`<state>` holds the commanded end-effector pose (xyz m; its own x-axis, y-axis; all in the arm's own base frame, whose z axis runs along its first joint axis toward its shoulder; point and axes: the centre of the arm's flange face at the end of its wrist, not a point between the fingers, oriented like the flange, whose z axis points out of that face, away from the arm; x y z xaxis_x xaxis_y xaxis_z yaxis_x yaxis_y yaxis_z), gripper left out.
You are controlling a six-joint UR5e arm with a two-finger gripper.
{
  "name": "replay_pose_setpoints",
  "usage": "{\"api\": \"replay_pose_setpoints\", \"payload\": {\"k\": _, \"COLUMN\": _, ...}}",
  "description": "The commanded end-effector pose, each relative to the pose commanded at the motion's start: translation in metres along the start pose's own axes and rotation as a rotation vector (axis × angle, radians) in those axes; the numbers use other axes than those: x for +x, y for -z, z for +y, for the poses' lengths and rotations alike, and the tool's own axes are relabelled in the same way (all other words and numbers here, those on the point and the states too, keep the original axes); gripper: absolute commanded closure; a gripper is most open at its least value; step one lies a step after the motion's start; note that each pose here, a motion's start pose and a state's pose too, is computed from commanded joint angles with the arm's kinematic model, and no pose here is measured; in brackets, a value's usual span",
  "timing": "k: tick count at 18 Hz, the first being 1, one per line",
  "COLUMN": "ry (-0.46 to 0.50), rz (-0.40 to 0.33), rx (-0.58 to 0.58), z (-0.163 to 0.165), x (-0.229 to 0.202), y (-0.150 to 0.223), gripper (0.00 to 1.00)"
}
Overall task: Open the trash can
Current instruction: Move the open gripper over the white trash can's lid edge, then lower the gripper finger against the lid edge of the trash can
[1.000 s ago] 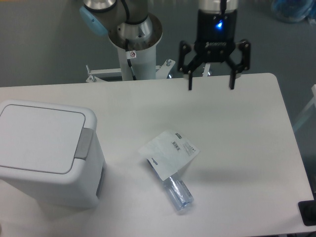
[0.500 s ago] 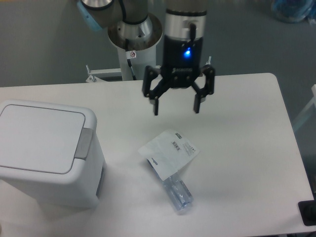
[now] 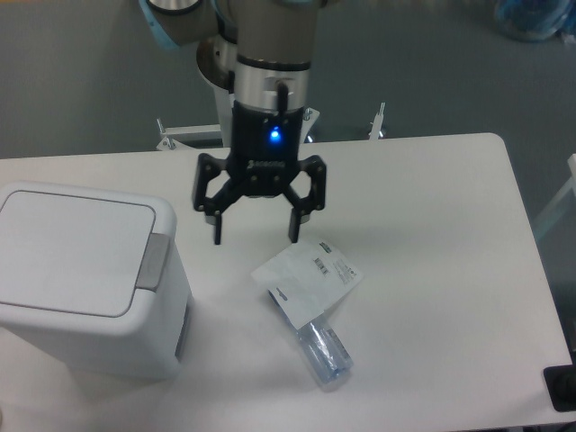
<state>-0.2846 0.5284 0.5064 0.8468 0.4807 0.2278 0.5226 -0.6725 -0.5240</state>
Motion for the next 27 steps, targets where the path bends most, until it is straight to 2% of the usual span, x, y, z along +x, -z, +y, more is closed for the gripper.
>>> {"api": "replay_pose_setpoints", "payload": {"k": 15, "ry": -0.040, "rz": 0.030, "rx": -0.044, "z": 0.008, "x": 0.025, "y": -0.033, "gripper": 0.00}}
{"api": "replay_pose_setpoints", "payload": {"k": 27, "ry": -0.048, "rz": 0.032, "rx": -0.049, "z": 0.011, "x": 0.029, "y": -0.038, "gripper": 0.00}}
